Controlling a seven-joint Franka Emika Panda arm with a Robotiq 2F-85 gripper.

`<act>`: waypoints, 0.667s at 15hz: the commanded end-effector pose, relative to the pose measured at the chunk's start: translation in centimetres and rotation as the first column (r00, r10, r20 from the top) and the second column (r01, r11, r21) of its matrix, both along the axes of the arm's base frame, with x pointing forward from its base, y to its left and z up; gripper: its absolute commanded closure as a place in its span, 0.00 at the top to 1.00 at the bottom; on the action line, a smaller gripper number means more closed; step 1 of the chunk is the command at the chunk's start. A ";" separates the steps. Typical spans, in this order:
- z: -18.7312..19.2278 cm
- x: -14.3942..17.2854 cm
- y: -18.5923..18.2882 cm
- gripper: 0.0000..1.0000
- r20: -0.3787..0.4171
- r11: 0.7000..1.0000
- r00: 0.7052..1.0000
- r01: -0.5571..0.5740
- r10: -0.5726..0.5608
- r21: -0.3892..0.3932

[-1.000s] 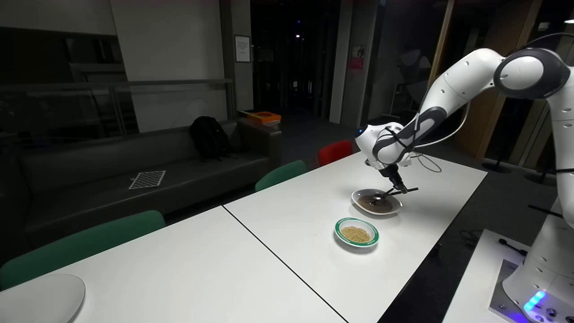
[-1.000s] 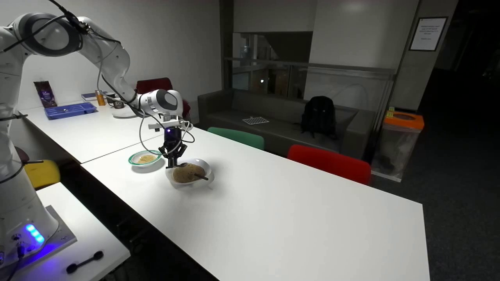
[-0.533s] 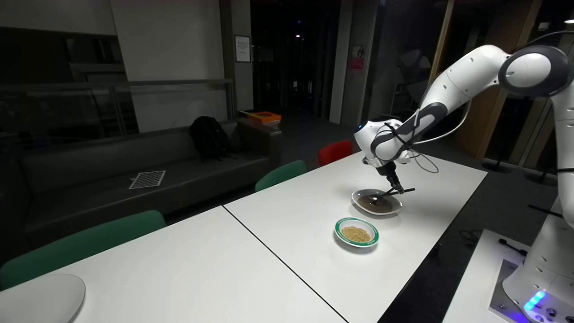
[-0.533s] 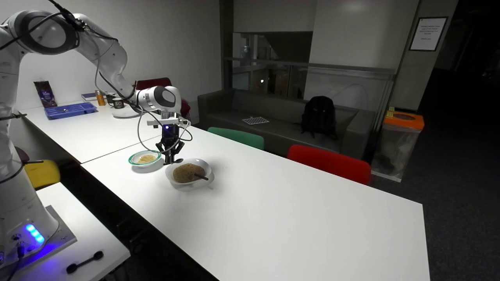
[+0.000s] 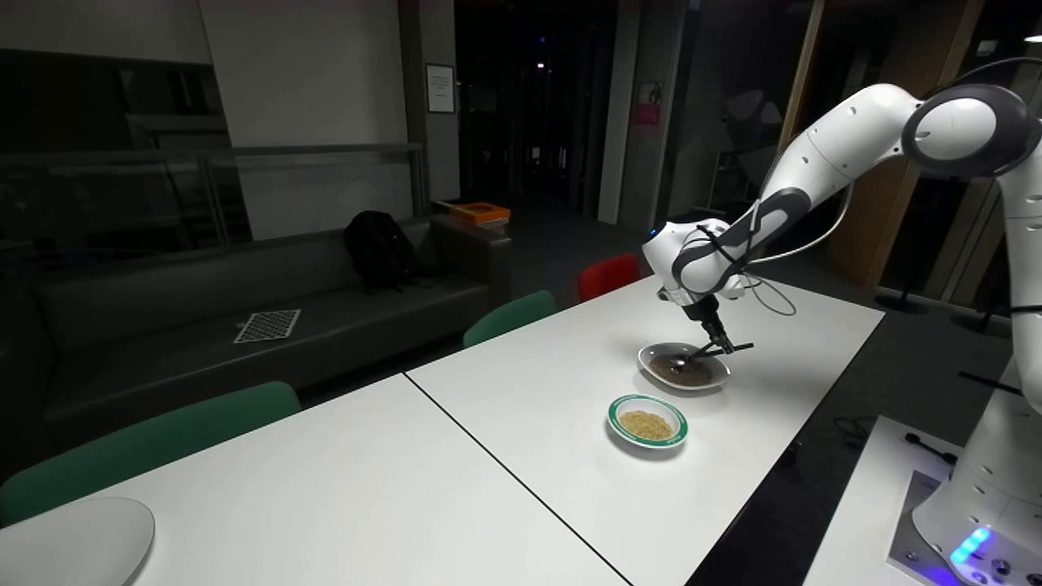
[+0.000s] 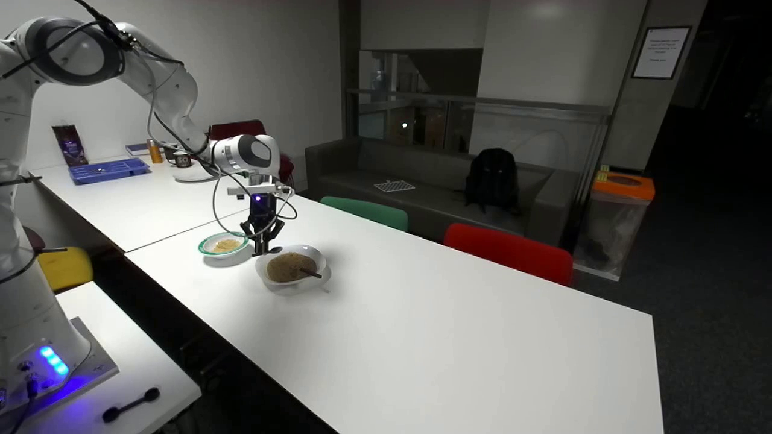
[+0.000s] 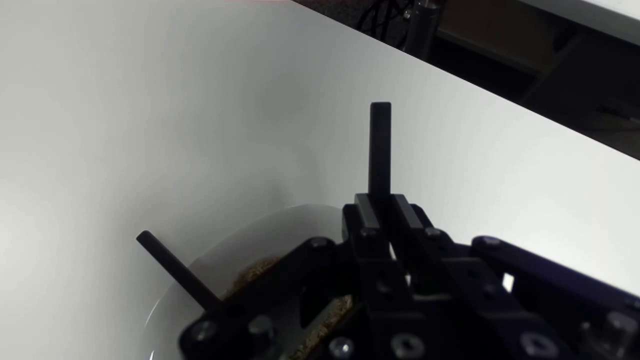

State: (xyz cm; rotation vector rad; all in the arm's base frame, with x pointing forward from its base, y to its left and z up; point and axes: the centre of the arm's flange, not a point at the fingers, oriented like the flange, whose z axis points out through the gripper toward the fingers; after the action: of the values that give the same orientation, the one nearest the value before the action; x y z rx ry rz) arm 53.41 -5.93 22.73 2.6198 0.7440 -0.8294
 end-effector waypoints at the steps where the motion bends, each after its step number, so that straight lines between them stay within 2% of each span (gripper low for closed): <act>1: -0.3 -0.3 -1.3 0.03 -0.012 0.997 0.998 0.058 -0.057 0.057; 5: -0.6 -0.3 -2.3 0.03 -0.035 0.987 0.993 0.115 -0.112 0.109; 10: -1.0 0.2 -2.9 0.03 -0.060 0.985 0.990 0.134 -0.129 0.105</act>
State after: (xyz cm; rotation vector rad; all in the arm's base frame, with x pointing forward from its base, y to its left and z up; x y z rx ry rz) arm 52.89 -8.14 21.37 2.7609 0.6483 -0.8874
